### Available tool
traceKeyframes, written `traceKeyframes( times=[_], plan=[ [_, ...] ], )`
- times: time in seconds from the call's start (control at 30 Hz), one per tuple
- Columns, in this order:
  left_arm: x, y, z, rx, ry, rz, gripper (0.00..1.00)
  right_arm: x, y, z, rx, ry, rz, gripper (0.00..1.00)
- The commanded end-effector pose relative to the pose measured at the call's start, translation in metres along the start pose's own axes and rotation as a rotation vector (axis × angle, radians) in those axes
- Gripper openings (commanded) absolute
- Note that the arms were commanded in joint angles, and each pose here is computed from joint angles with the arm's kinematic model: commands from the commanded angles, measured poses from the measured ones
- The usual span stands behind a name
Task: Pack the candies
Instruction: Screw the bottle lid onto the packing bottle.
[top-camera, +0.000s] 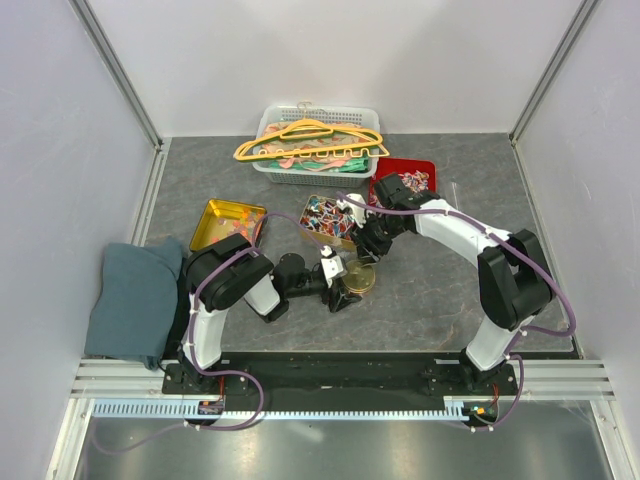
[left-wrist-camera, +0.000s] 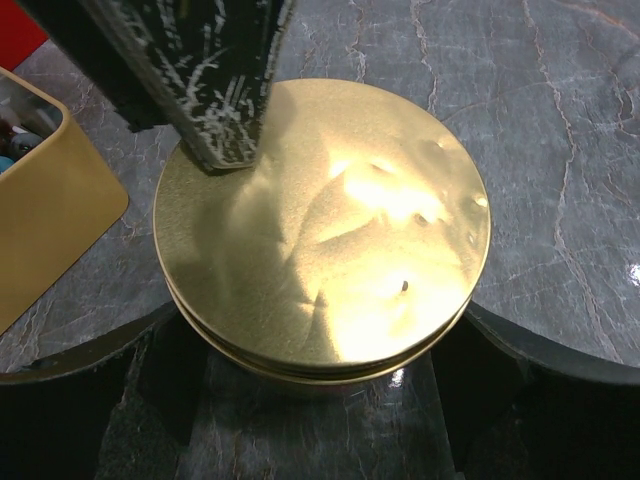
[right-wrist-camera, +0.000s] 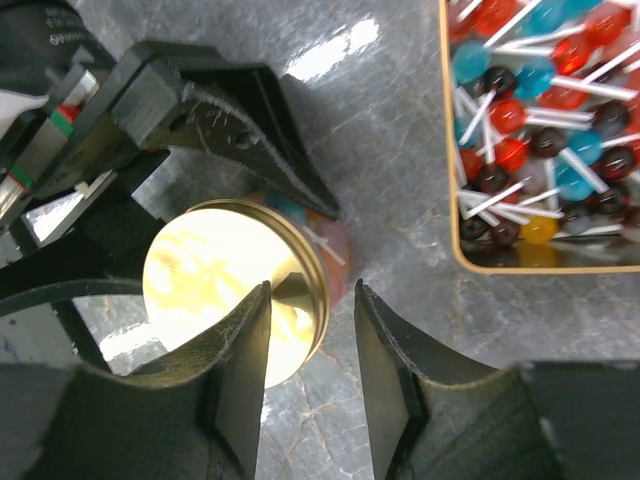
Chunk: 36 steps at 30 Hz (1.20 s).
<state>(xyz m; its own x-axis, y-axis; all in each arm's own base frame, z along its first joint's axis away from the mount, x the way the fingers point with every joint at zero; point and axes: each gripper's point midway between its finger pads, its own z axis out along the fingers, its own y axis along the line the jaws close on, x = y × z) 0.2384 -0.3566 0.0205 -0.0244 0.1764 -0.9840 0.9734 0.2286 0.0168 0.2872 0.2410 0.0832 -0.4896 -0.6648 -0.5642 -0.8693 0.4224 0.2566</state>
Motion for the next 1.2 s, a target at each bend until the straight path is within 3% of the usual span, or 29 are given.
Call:
traceKeyframes(
  times=[0.0, 0.23, 0.4, 0.73, 1.17],
  plan=[
    [-0.015, 0.005, 0.001, -0.027, -0.046, 0.064, 0.82, 0.011, 0.009, 0.002, -0.064, 0.019, 0.007, 0.44],
    [-0.016, 0.012, 0.000, -0.060, -0.044, 0.072, 0.82, 0.020, 0.018, -0.008, -0.062, 0.028, 0.010, 0.32],
    [-0.015, 0.016, 0.001, -0.080, -0.036, 0.070, 0.82, 0.028, 0.025, -0.017, -0.052, 0.034, 0.015, 0.29],
    [-0.015, 0.020, 0.001, -0.095, -0.031, 0.071, 0.83, 0.048, 0.036, -0.022, -0.063, 0.066, 0.030, 0.26],
    [-0.015, 0.019, 0.002, -0.089, -0.032, 0.070, 0.83, -0.004, 0.015, -0.042, 0.033, -0.014, -0.053, 0.32]
  ],
)
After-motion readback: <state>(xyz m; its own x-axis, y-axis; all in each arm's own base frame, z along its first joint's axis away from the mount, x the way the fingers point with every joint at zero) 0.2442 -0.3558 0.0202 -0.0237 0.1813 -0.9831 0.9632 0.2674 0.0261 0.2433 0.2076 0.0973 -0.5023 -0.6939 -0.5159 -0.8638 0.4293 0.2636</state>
